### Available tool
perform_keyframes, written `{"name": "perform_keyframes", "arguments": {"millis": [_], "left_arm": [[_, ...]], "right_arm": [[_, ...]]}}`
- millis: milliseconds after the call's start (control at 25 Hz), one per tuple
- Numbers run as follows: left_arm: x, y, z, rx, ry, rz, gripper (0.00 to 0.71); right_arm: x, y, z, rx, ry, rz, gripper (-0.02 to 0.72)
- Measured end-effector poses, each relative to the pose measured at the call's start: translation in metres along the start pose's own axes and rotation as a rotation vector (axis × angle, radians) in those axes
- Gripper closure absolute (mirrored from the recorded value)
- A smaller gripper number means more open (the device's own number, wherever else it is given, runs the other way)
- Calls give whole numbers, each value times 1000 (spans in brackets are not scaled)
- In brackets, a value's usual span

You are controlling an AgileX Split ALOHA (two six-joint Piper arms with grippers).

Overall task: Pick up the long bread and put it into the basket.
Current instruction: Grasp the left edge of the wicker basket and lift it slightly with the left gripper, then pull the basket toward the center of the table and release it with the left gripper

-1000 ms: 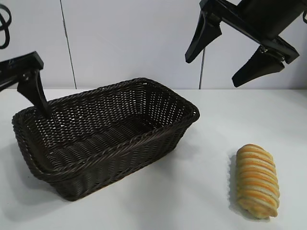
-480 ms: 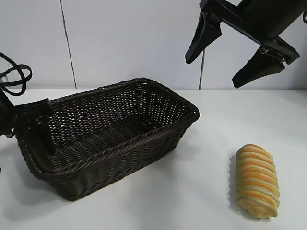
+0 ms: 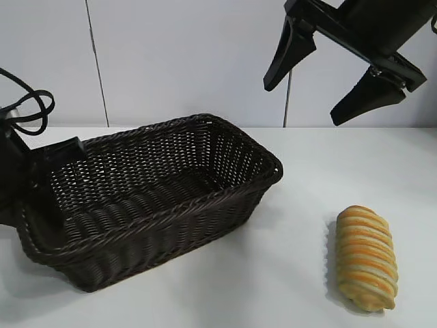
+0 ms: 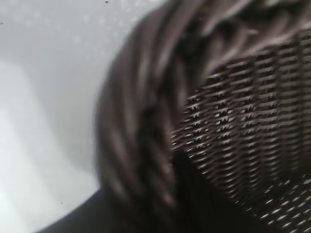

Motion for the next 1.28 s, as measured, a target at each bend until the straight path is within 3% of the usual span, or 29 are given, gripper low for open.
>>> {"name": "perform_keyframes", "arguments": {"millis": [320, 440, 640, 1040, 1280], "left_arm": [[41, -43, -27, -142, 12, 70, 608], [50, -52, -35, -182, -11, 89, 608], [42, -50, -37, -227, 2, 80, 608], [-22, -34, -38, -204, 108, 42, 608], [-26, -37, -38, -178, 108, 72, 576]], "right_arm": [[0, 0, 0, 0, 0, 0, 8], [0, 0, 0, 0, -1, 0, 8], [0, 0, 0, 0, -1, 0, 8], [0, 0, 0, 0, -1, 0, 8], [0, 0, 0, 0, -1, 0, 8]]}}
Point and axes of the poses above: a point on each arm's last joint axis where the gripper is mounted, x pointing back along that axis away from the gripper, y along the wrist's bending axis when the last joint is at zero, z = x × y, the point moved 5 cm from there along -x, pointing out along that axis toward the gripper, and after that the axes turned 10 degrees about x, right-handed, at the moved point
